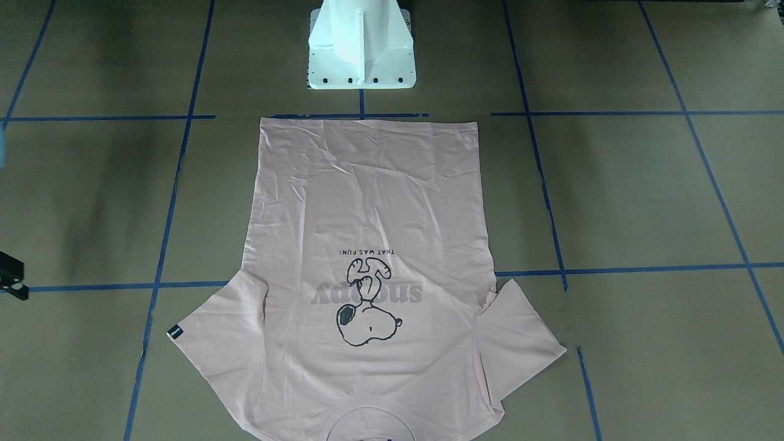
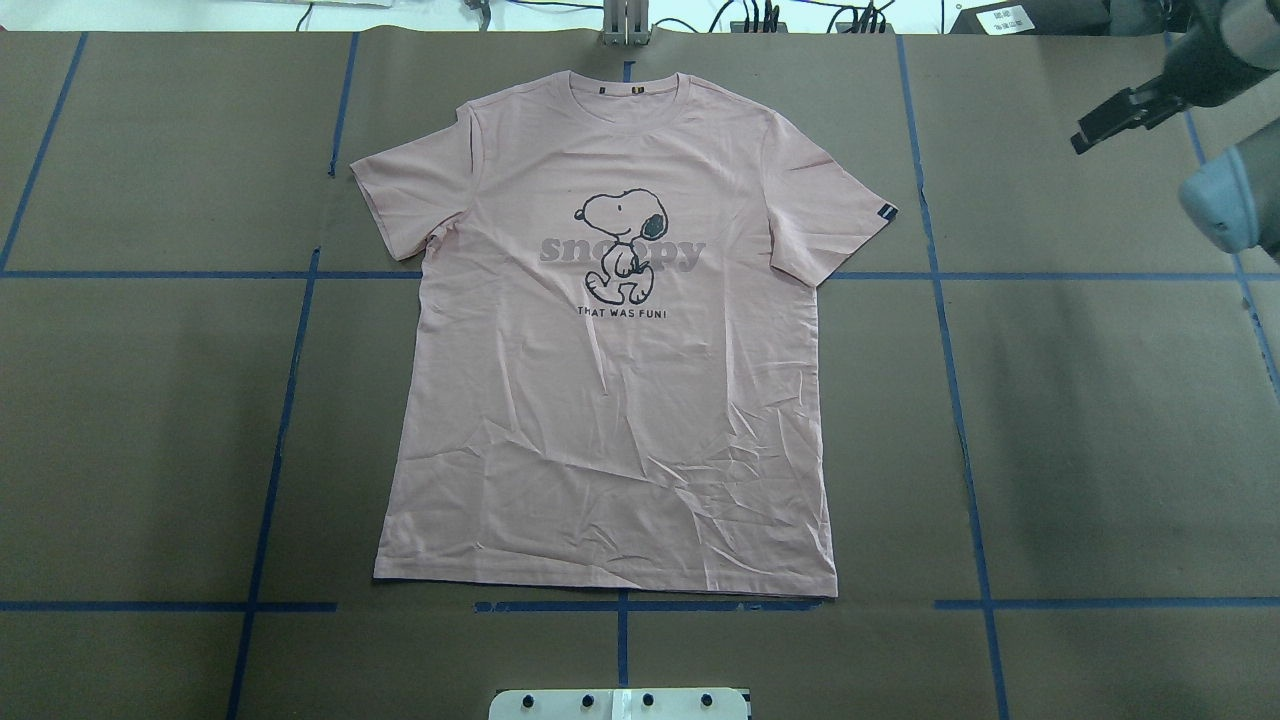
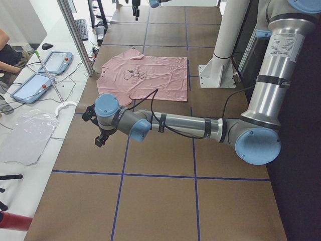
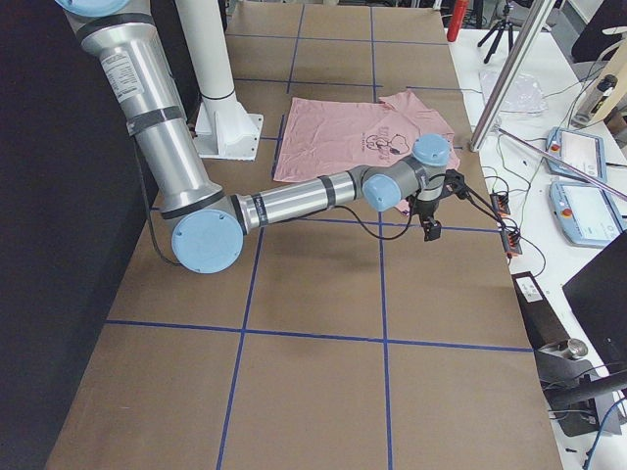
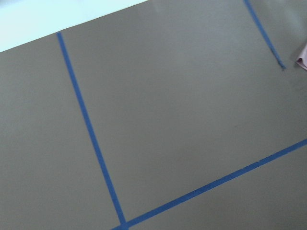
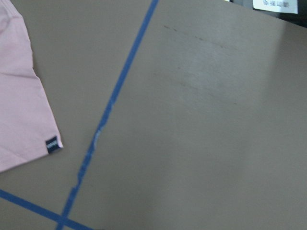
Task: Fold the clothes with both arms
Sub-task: 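Move the right gripper down to the sleeve nearest the right arm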
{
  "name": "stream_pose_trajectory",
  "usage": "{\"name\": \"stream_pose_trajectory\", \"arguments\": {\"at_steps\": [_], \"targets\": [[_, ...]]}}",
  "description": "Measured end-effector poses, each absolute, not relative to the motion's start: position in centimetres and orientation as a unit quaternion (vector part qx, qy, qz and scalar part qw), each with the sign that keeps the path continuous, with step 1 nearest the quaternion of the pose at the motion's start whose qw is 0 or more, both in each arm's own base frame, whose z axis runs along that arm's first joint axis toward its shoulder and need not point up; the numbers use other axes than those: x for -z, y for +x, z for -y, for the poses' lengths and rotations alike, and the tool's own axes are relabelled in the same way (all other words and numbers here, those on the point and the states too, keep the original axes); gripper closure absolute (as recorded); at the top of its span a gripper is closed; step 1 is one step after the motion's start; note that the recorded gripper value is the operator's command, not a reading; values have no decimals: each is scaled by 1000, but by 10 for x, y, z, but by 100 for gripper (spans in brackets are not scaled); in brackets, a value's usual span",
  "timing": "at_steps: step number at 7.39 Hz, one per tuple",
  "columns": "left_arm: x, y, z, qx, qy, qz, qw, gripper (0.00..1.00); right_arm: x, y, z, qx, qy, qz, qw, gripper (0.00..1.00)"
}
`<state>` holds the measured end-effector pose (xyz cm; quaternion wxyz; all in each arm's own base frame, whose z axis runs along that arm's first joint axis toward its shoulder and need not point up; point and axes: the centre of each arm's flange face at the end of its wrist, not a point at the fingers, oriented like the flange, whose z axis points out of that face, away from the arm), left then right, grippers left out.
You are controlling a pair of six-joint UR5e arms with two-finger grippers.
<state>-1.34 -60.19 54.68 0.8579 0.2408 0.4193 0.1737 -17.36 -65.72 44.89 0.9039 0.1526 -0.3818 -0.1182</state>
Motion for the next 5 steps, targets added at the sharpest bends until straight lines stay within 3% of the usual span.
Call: {"name": "stream_pose_trajectory", "arguments": {"at_steps": [2,5], "targets": [[-546,16,610,-170,229,-425,859,0,-417,-248,661,80,154,386,906,0],[-546,47,618,-139,210,-427,869,0,-436,-321,662,3,161,399,903,0]]}}
